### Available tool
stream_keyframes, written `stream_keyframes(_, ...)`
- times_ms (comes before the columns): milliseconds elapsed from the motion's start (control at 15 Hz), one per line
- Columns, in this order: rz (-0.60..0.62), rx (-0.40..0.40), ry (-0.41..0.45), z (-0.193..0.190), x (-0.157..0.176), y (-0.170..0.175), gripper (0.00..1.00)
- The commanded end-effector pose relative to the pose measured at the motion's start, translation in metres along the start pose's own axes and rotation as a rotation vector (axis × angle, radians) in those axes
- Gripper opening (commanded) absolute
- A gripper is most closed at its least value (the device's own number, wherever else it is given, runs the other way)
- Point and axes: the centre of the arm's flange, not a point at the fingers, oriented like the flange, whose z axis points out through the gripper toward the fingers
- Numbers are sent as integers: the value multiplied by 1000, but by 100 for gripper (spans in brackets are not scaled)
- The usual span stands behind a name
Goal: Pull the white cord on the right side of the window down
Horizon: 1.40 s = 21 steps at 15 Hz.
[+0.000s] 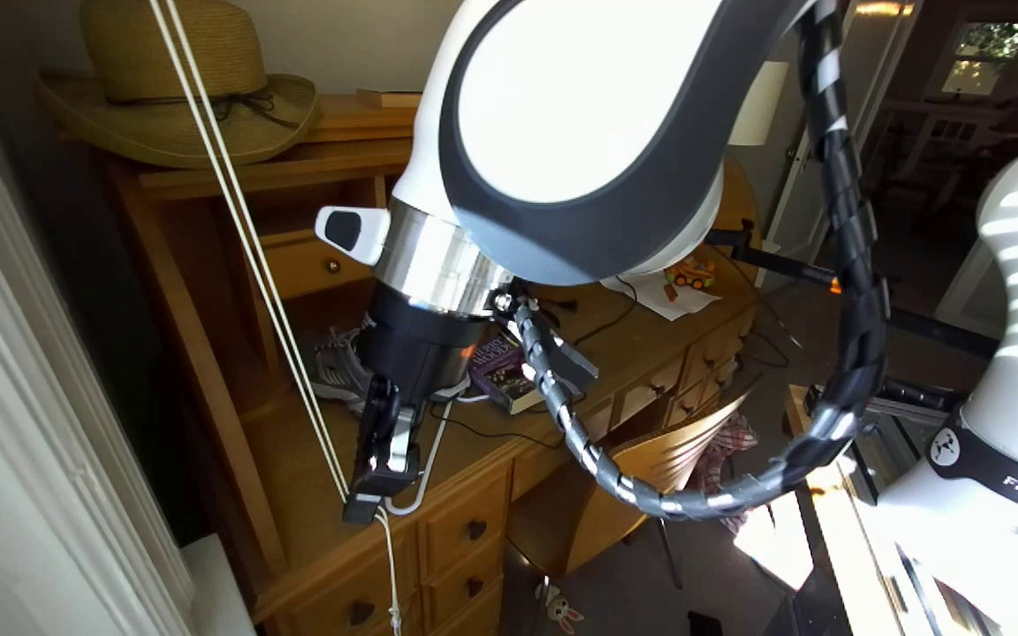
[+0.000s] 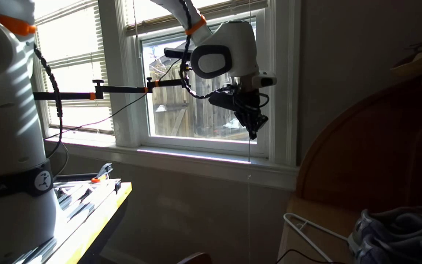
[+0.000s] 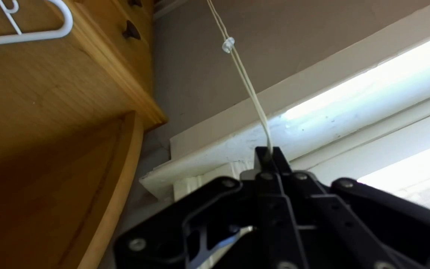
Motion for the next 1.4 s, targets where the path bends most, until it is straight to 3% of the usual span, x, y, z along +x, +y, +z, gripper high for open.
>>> stream_keyframes(0, 12, -3, -156, 68, -33, 20, 0)
stream_keyframes(467, 7, 3, -204, 90, -36, 21, 0)
stream_keyframes(533, 8, -1, -211, 92, -35, 21, 27)
stream_keyframes(600, 8, -1, -223, 94, -36, 22, 28)
stream_keyframes(1000, 4, 4, -399, 154, -93, 42, 72)
stream_keyframes(1267, 51, 10, -364, 124, -89, 31, 100)
stream_keyframes(1333, 75, 6, -351, 108, -84, 26, 100)
